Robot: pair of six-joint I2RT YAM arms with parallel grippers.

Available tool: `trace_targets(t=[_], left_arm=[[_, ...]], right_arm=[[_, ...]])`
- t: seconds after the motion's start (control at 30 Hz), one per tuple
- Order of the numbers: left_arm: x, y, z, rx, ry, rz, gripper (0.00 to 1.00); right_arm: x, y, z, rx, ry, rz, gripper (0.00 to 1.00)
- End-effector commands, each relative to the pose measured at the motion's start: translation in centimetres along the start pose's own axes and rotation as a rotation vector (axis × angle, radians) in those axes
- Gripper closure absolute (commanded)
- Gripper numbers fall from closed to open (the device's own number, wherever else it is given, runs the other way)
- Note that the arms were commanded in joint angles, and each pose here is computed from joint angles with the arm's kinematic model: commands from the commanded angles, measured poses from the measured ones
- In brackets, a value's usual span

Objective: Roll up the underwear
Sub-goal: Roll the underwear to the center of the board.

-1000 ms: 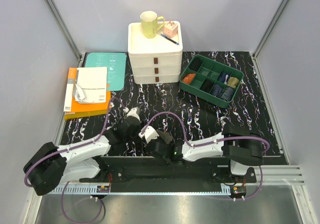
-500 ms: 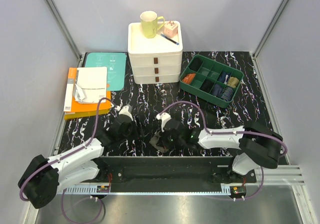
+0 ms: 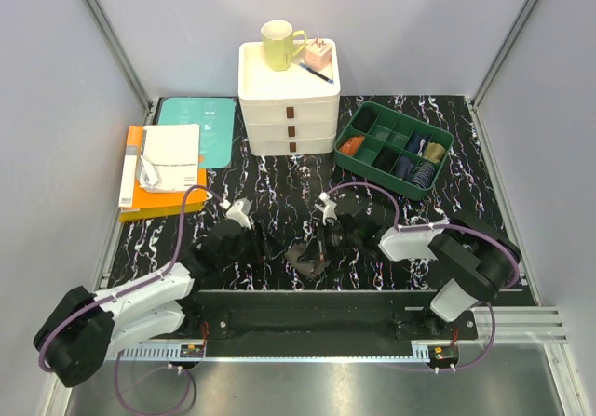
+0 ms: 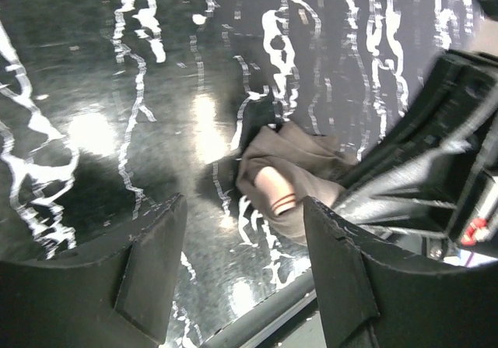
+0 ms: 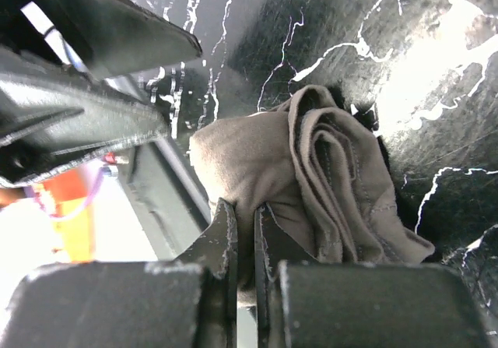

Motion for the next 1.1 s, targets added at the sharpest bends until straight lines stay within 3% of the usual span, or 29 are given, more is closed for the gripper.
trace_targets(t=[0.0,0.3,0.4,0.43,0.53,0.57,0.6,0.73,0.87,1.07], left_arm=[[0.8,-2.3,-0.5,-0.158,-0.054,-0.005,0.38],[0.3,-3.3,-1.9,-0.203,-0.065,-0.01,0.44],[0.2,-3.5,-2.6,-0.202,-0.065,-0.012,0.51],[0.1,-3.6,-2.8,-0.203,-0.064,-0.011,0.55],[-0.3,-3.8,-3.5,-0.2,-0.044,-0.014,0.84],[-0.5,-3.8,-3.8,-0.195,-0.031,-0.017,0.99],[-0.7,-3.8,-3.9,-0.19,-0.02,-0.019,1.0],[-1.7,-3.4,-4.8,-0.1,0.047,-0.098,1.0],[-2.0,-2.9,-5.6,0.002,0.124,-0.152,1.0],[-2.8,-2.8,-6.3,0.045,0.167,-0.209,1.0]], right_arm=[[-0.9,-1.1,0.1,0.054,0.051,-0.122,1.0],[-0.7,-2.2,0.1,0.077,0.053,-0.184,1.0],[-0.8,-2.5,-0.1,0.083,0.055,-0.196,1.0],[-0.8,-2.6,-0.1,0.083,0.054,-0.202,1.0],[-0.8,-2.8,-0.2,0.082,0.047,-0.208,1.0],[-0.7,-2.8,-0.2,0.081,0.045,-0.211,1.0],[-0.7,-2.8,-0.2,0.08,0.044,-0.214,1.0],[-0.4,-2.5,0.0,0.076,0.048,-0.19,0.82],[0.3,-2.0,0.7,0.039,0.039,-0.154,0.56],[1.5,-1.3,2.3,-0.039,-0.024,-0.096,0.36]])
Point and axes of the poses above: each gripper's point midway between its finger pads, its own z axis back along the fingers, its own y axis along the line the jaws close on, x = y × z, the point moved 6 cm from there along z, back along the fingers, and after that the axes turned 1 degree about -z, right-handed, at the moved point
